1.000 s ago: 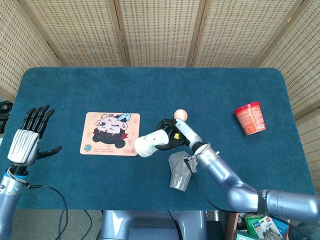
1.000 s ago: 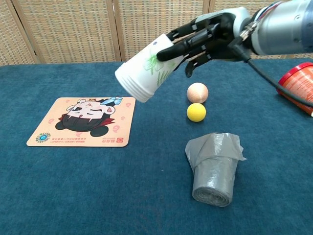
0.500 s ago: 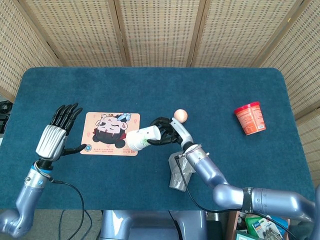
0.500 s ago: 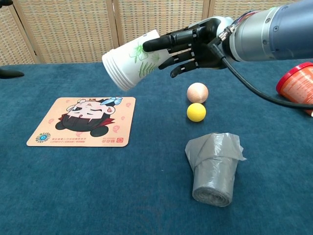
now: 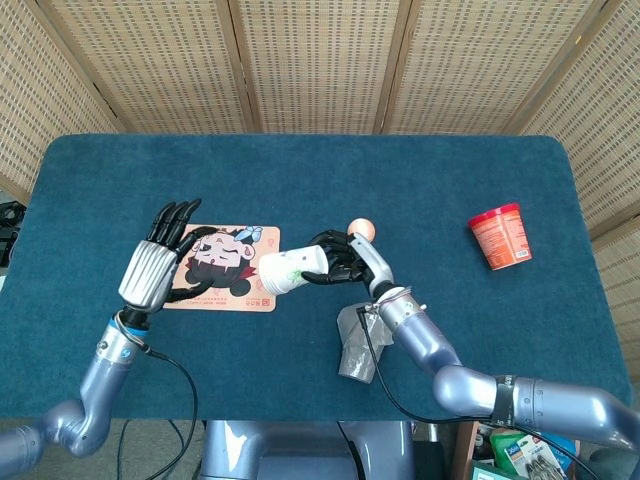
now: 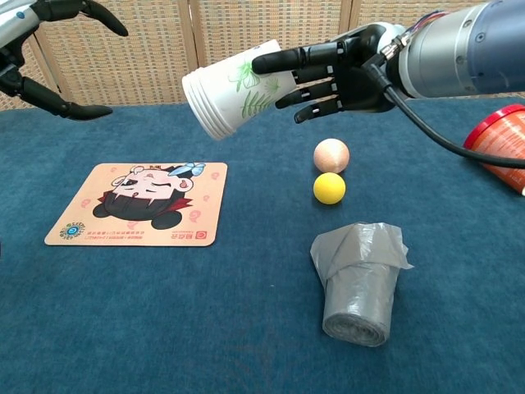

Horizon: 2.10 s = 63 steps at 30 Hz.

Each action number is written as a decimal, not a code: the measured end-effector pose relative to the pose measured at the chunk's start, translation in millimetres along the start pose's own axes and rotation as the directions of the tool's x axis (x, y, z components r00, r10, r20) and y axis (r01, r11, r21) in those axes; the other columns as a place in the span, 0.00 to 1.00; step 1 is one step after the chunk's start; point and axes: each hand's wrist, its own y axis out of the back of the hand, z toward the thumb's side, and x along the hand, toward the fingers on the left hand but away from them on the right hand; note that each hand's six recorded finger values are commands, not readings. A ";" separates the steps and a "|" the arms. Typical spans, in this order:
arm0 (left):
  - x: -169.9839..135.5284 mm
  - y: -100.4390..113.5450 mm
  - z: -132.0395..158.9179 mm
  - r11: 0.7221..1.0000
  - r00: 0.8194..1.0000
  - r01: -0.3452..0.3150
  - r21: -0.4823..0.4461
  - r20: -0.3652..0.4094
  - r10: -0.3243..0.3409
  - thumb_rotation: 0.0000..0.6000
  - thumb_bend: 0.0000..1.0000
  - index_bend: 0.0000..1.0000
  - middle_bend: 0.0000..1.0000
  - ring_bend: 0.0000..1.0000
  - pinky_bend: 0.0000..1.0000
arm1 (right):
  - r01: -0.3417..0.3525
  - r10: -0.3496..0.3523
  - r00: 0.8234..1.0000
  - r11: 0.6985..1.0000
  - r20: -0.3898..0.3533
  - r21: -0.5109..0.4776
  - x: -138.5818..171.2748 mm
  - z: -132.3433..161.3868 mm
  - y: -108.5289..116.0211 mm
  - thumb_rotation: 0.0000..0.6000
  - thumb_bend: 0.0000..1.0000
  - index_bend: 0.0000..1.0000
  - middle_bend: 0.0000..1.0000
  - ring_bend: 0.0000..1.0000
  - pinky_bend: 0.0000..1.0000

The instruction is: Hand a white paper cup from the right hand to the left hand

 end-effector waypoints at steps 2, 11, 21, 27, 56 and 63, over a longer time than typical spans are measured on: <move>4.7 -2.8 7.6 1.000 1.000 -0.006 -0.010 0.013 0.006 1.00 0.31 0.33 0.00 0.00 0.00 | -0.002 0.002 1.000 1.000 0.000 -0.005 0.8 0.3 0.4 1.00 0.44 0.58 0.62 0.53 0.64; 23.4 -6.4 34.9 1.000 0.998 -0.026 -0.018 0.057 0.027 1.00 0.31 0.36 0.00 0.00 0.00 | -0.010 0.011 1.000 0.999 0.010 -0.031 3.0 -3.9 1.3 1.00 0.45 0.58 0.62 0.53 0.64; 26.3 -13.5 47.7 1.000 0.996 -0.006 -0.016 0.091 0.008 1.00 0.31 0.43 0.00 0.00 0.00 | -0.007 0.007 1.000 0.999 0.008 -0.042 2.5 -2.6 4.0 1.00 0.45 0.58 0.62 0.53 0.64; 29.0 -16.6 50.7 1.000 0.991 -0.021 0.008 0.129 0.019 1.00 0.31 0.50 0.00 0.00 0.00 | -0.001 0.001 1.000 0.999 0.010 -0.054 3.1 -2.5 7.8 1.00 0.46 0.58 0.62 0.53 0.64; 49.3 -29.5 64.1 0.993 0.969 -0.115 0.032 0.225 0.105 1.00 0.31 0.53 0.00 0.00 0.00 | -0.003 0.004 1.000 0.998 0.018 -0.064 5.0 -6.1 15.5 1.00 0.47 0.58 0.63 0.54 0.64; 53.2 -32.0 72.6 0.993 0.965 -0.118 0.030 0.238 0.107 1.00 0.35 0.57 0.00 0.00 0.00 | -0.006 0.008 1.000 0.998 0.022 -0.067 4.8 -7.1 17.1 1.00 0.47 0.58 0.63 0.54 0.64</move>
